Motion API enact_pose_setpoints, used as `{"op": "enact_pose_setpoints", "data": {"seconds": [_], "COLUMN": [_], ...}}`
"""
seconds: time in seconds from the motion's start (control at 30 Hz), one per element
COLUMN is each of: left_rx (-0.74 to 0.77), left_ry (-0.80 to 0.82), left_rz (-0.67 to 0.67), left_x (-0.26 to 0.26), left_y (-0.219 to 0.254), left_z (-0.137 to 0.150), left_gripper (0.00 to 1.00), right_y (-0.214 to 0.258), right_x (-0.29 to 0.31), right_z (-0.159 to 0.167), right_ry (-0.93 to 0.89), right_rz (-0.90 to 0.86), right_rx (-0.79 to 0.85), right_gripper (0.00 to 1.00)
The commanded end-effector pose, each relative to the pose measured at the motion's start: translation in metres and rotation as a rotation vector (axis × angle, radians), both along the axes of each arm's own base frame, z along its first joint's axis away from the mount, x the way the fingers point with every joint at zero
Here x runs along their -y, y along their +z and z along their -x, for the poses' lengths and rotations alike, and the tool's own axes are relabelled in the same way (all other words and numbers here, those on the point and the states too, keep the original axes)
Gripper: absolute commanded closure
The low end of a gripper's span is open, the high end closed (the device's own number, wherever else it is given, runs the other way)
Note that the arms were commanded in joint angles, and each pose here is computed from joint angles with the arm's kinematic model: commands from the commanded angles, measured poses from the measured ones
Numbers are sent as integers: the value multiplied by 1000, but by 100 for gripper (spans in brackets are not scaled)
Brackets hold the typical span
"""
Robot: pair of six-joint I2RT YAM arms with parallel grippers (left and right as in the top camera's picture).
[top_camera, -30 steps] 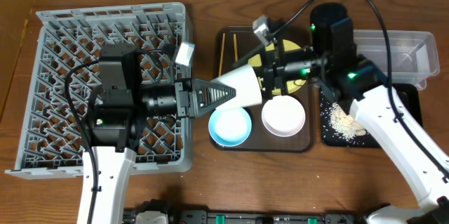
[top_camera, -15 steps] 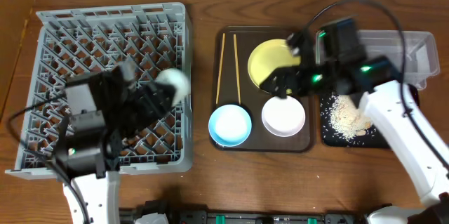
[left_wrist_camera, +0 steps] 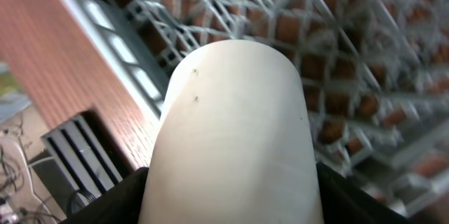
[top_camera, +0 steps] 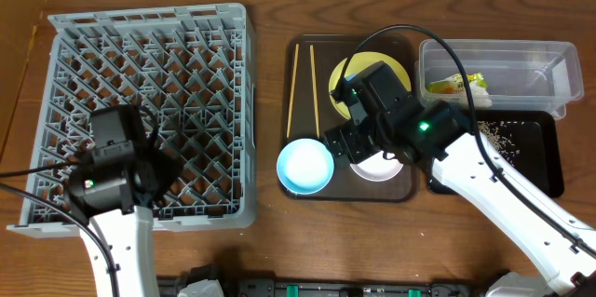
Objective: Sort waste into correct bins and load items into the dishwasher
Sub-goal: 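Lower the white cup into the dish rack with the left gripper and release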
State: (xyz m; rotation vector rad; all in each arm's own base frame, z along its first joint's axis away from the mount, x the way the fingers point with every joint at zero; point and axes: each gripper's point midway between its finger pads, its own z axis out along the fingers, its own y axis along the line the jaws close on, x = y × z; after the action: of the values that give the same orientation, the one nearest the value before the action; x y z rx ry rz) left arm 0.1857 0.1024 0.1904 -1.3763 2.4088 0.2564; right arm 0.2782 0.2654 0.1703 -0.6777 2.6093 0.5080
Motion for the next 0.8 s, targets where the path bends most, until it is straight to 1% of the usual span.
{"op": "enact_pose_setpoints", "data": {"seconds": [0.0, 0.07, 0.1, 0.17, 0.2, 0.27, 0.5, 0.53, 0.57, 0.63, 0.7, 0.77], "left_rx": [-6, -11, -10, -1, -3, -18, -100, -101, -96, -77, -53, -36], "left_ry": [134, 179, 198, 220, 228, 249, 331, 339, 331, 299, 288, 275], "left_rz": [-63, -60, -48, 7, 40, 85, 149, 155, 168, 206, 242, 266], "left_x": [-26, -36, -39, -41, -41, -42, -58, -61, -62, -61, -60, -58], "left_y": [3, 0, -2, -9, -13, -22, -46, -49, -52, -56, -59, -60], "left_z": [7, 9, 8, 4, 2, 1, 7, 6, 2, -6, -12, -16], "left_gripper": [46, 46, 42, 41, 39, 31, 29, 25, 22, 20, 12, 11], "right_y": [2, 1, 1, 1, 1, 1, -2, -2, -3, -3, -3, -3], "right_x": [4, 5, 5, 5, 5, 5, 8, 9, 9, 9, 9, 9], "right_z": [-4, -3, -3, -3, -3, -3, 1, 1, 2, 2, 2, 2], "right_ry": [-6, -5, -5, -5, -5, -6, -5, -5, -5, -5, -4, -4], "right_rz": [31, 34, 35, 35, 34, 34, 50, 52, 54, 56, 56, 56], "right_rx": [33, 29, 28, 28, 29, 29, 9, 7, 5, 2, 2, 2], "right_gripper": [16, 16, 16, 16, 15, 15, 15, 15, 15, 15, 15, 15]}}
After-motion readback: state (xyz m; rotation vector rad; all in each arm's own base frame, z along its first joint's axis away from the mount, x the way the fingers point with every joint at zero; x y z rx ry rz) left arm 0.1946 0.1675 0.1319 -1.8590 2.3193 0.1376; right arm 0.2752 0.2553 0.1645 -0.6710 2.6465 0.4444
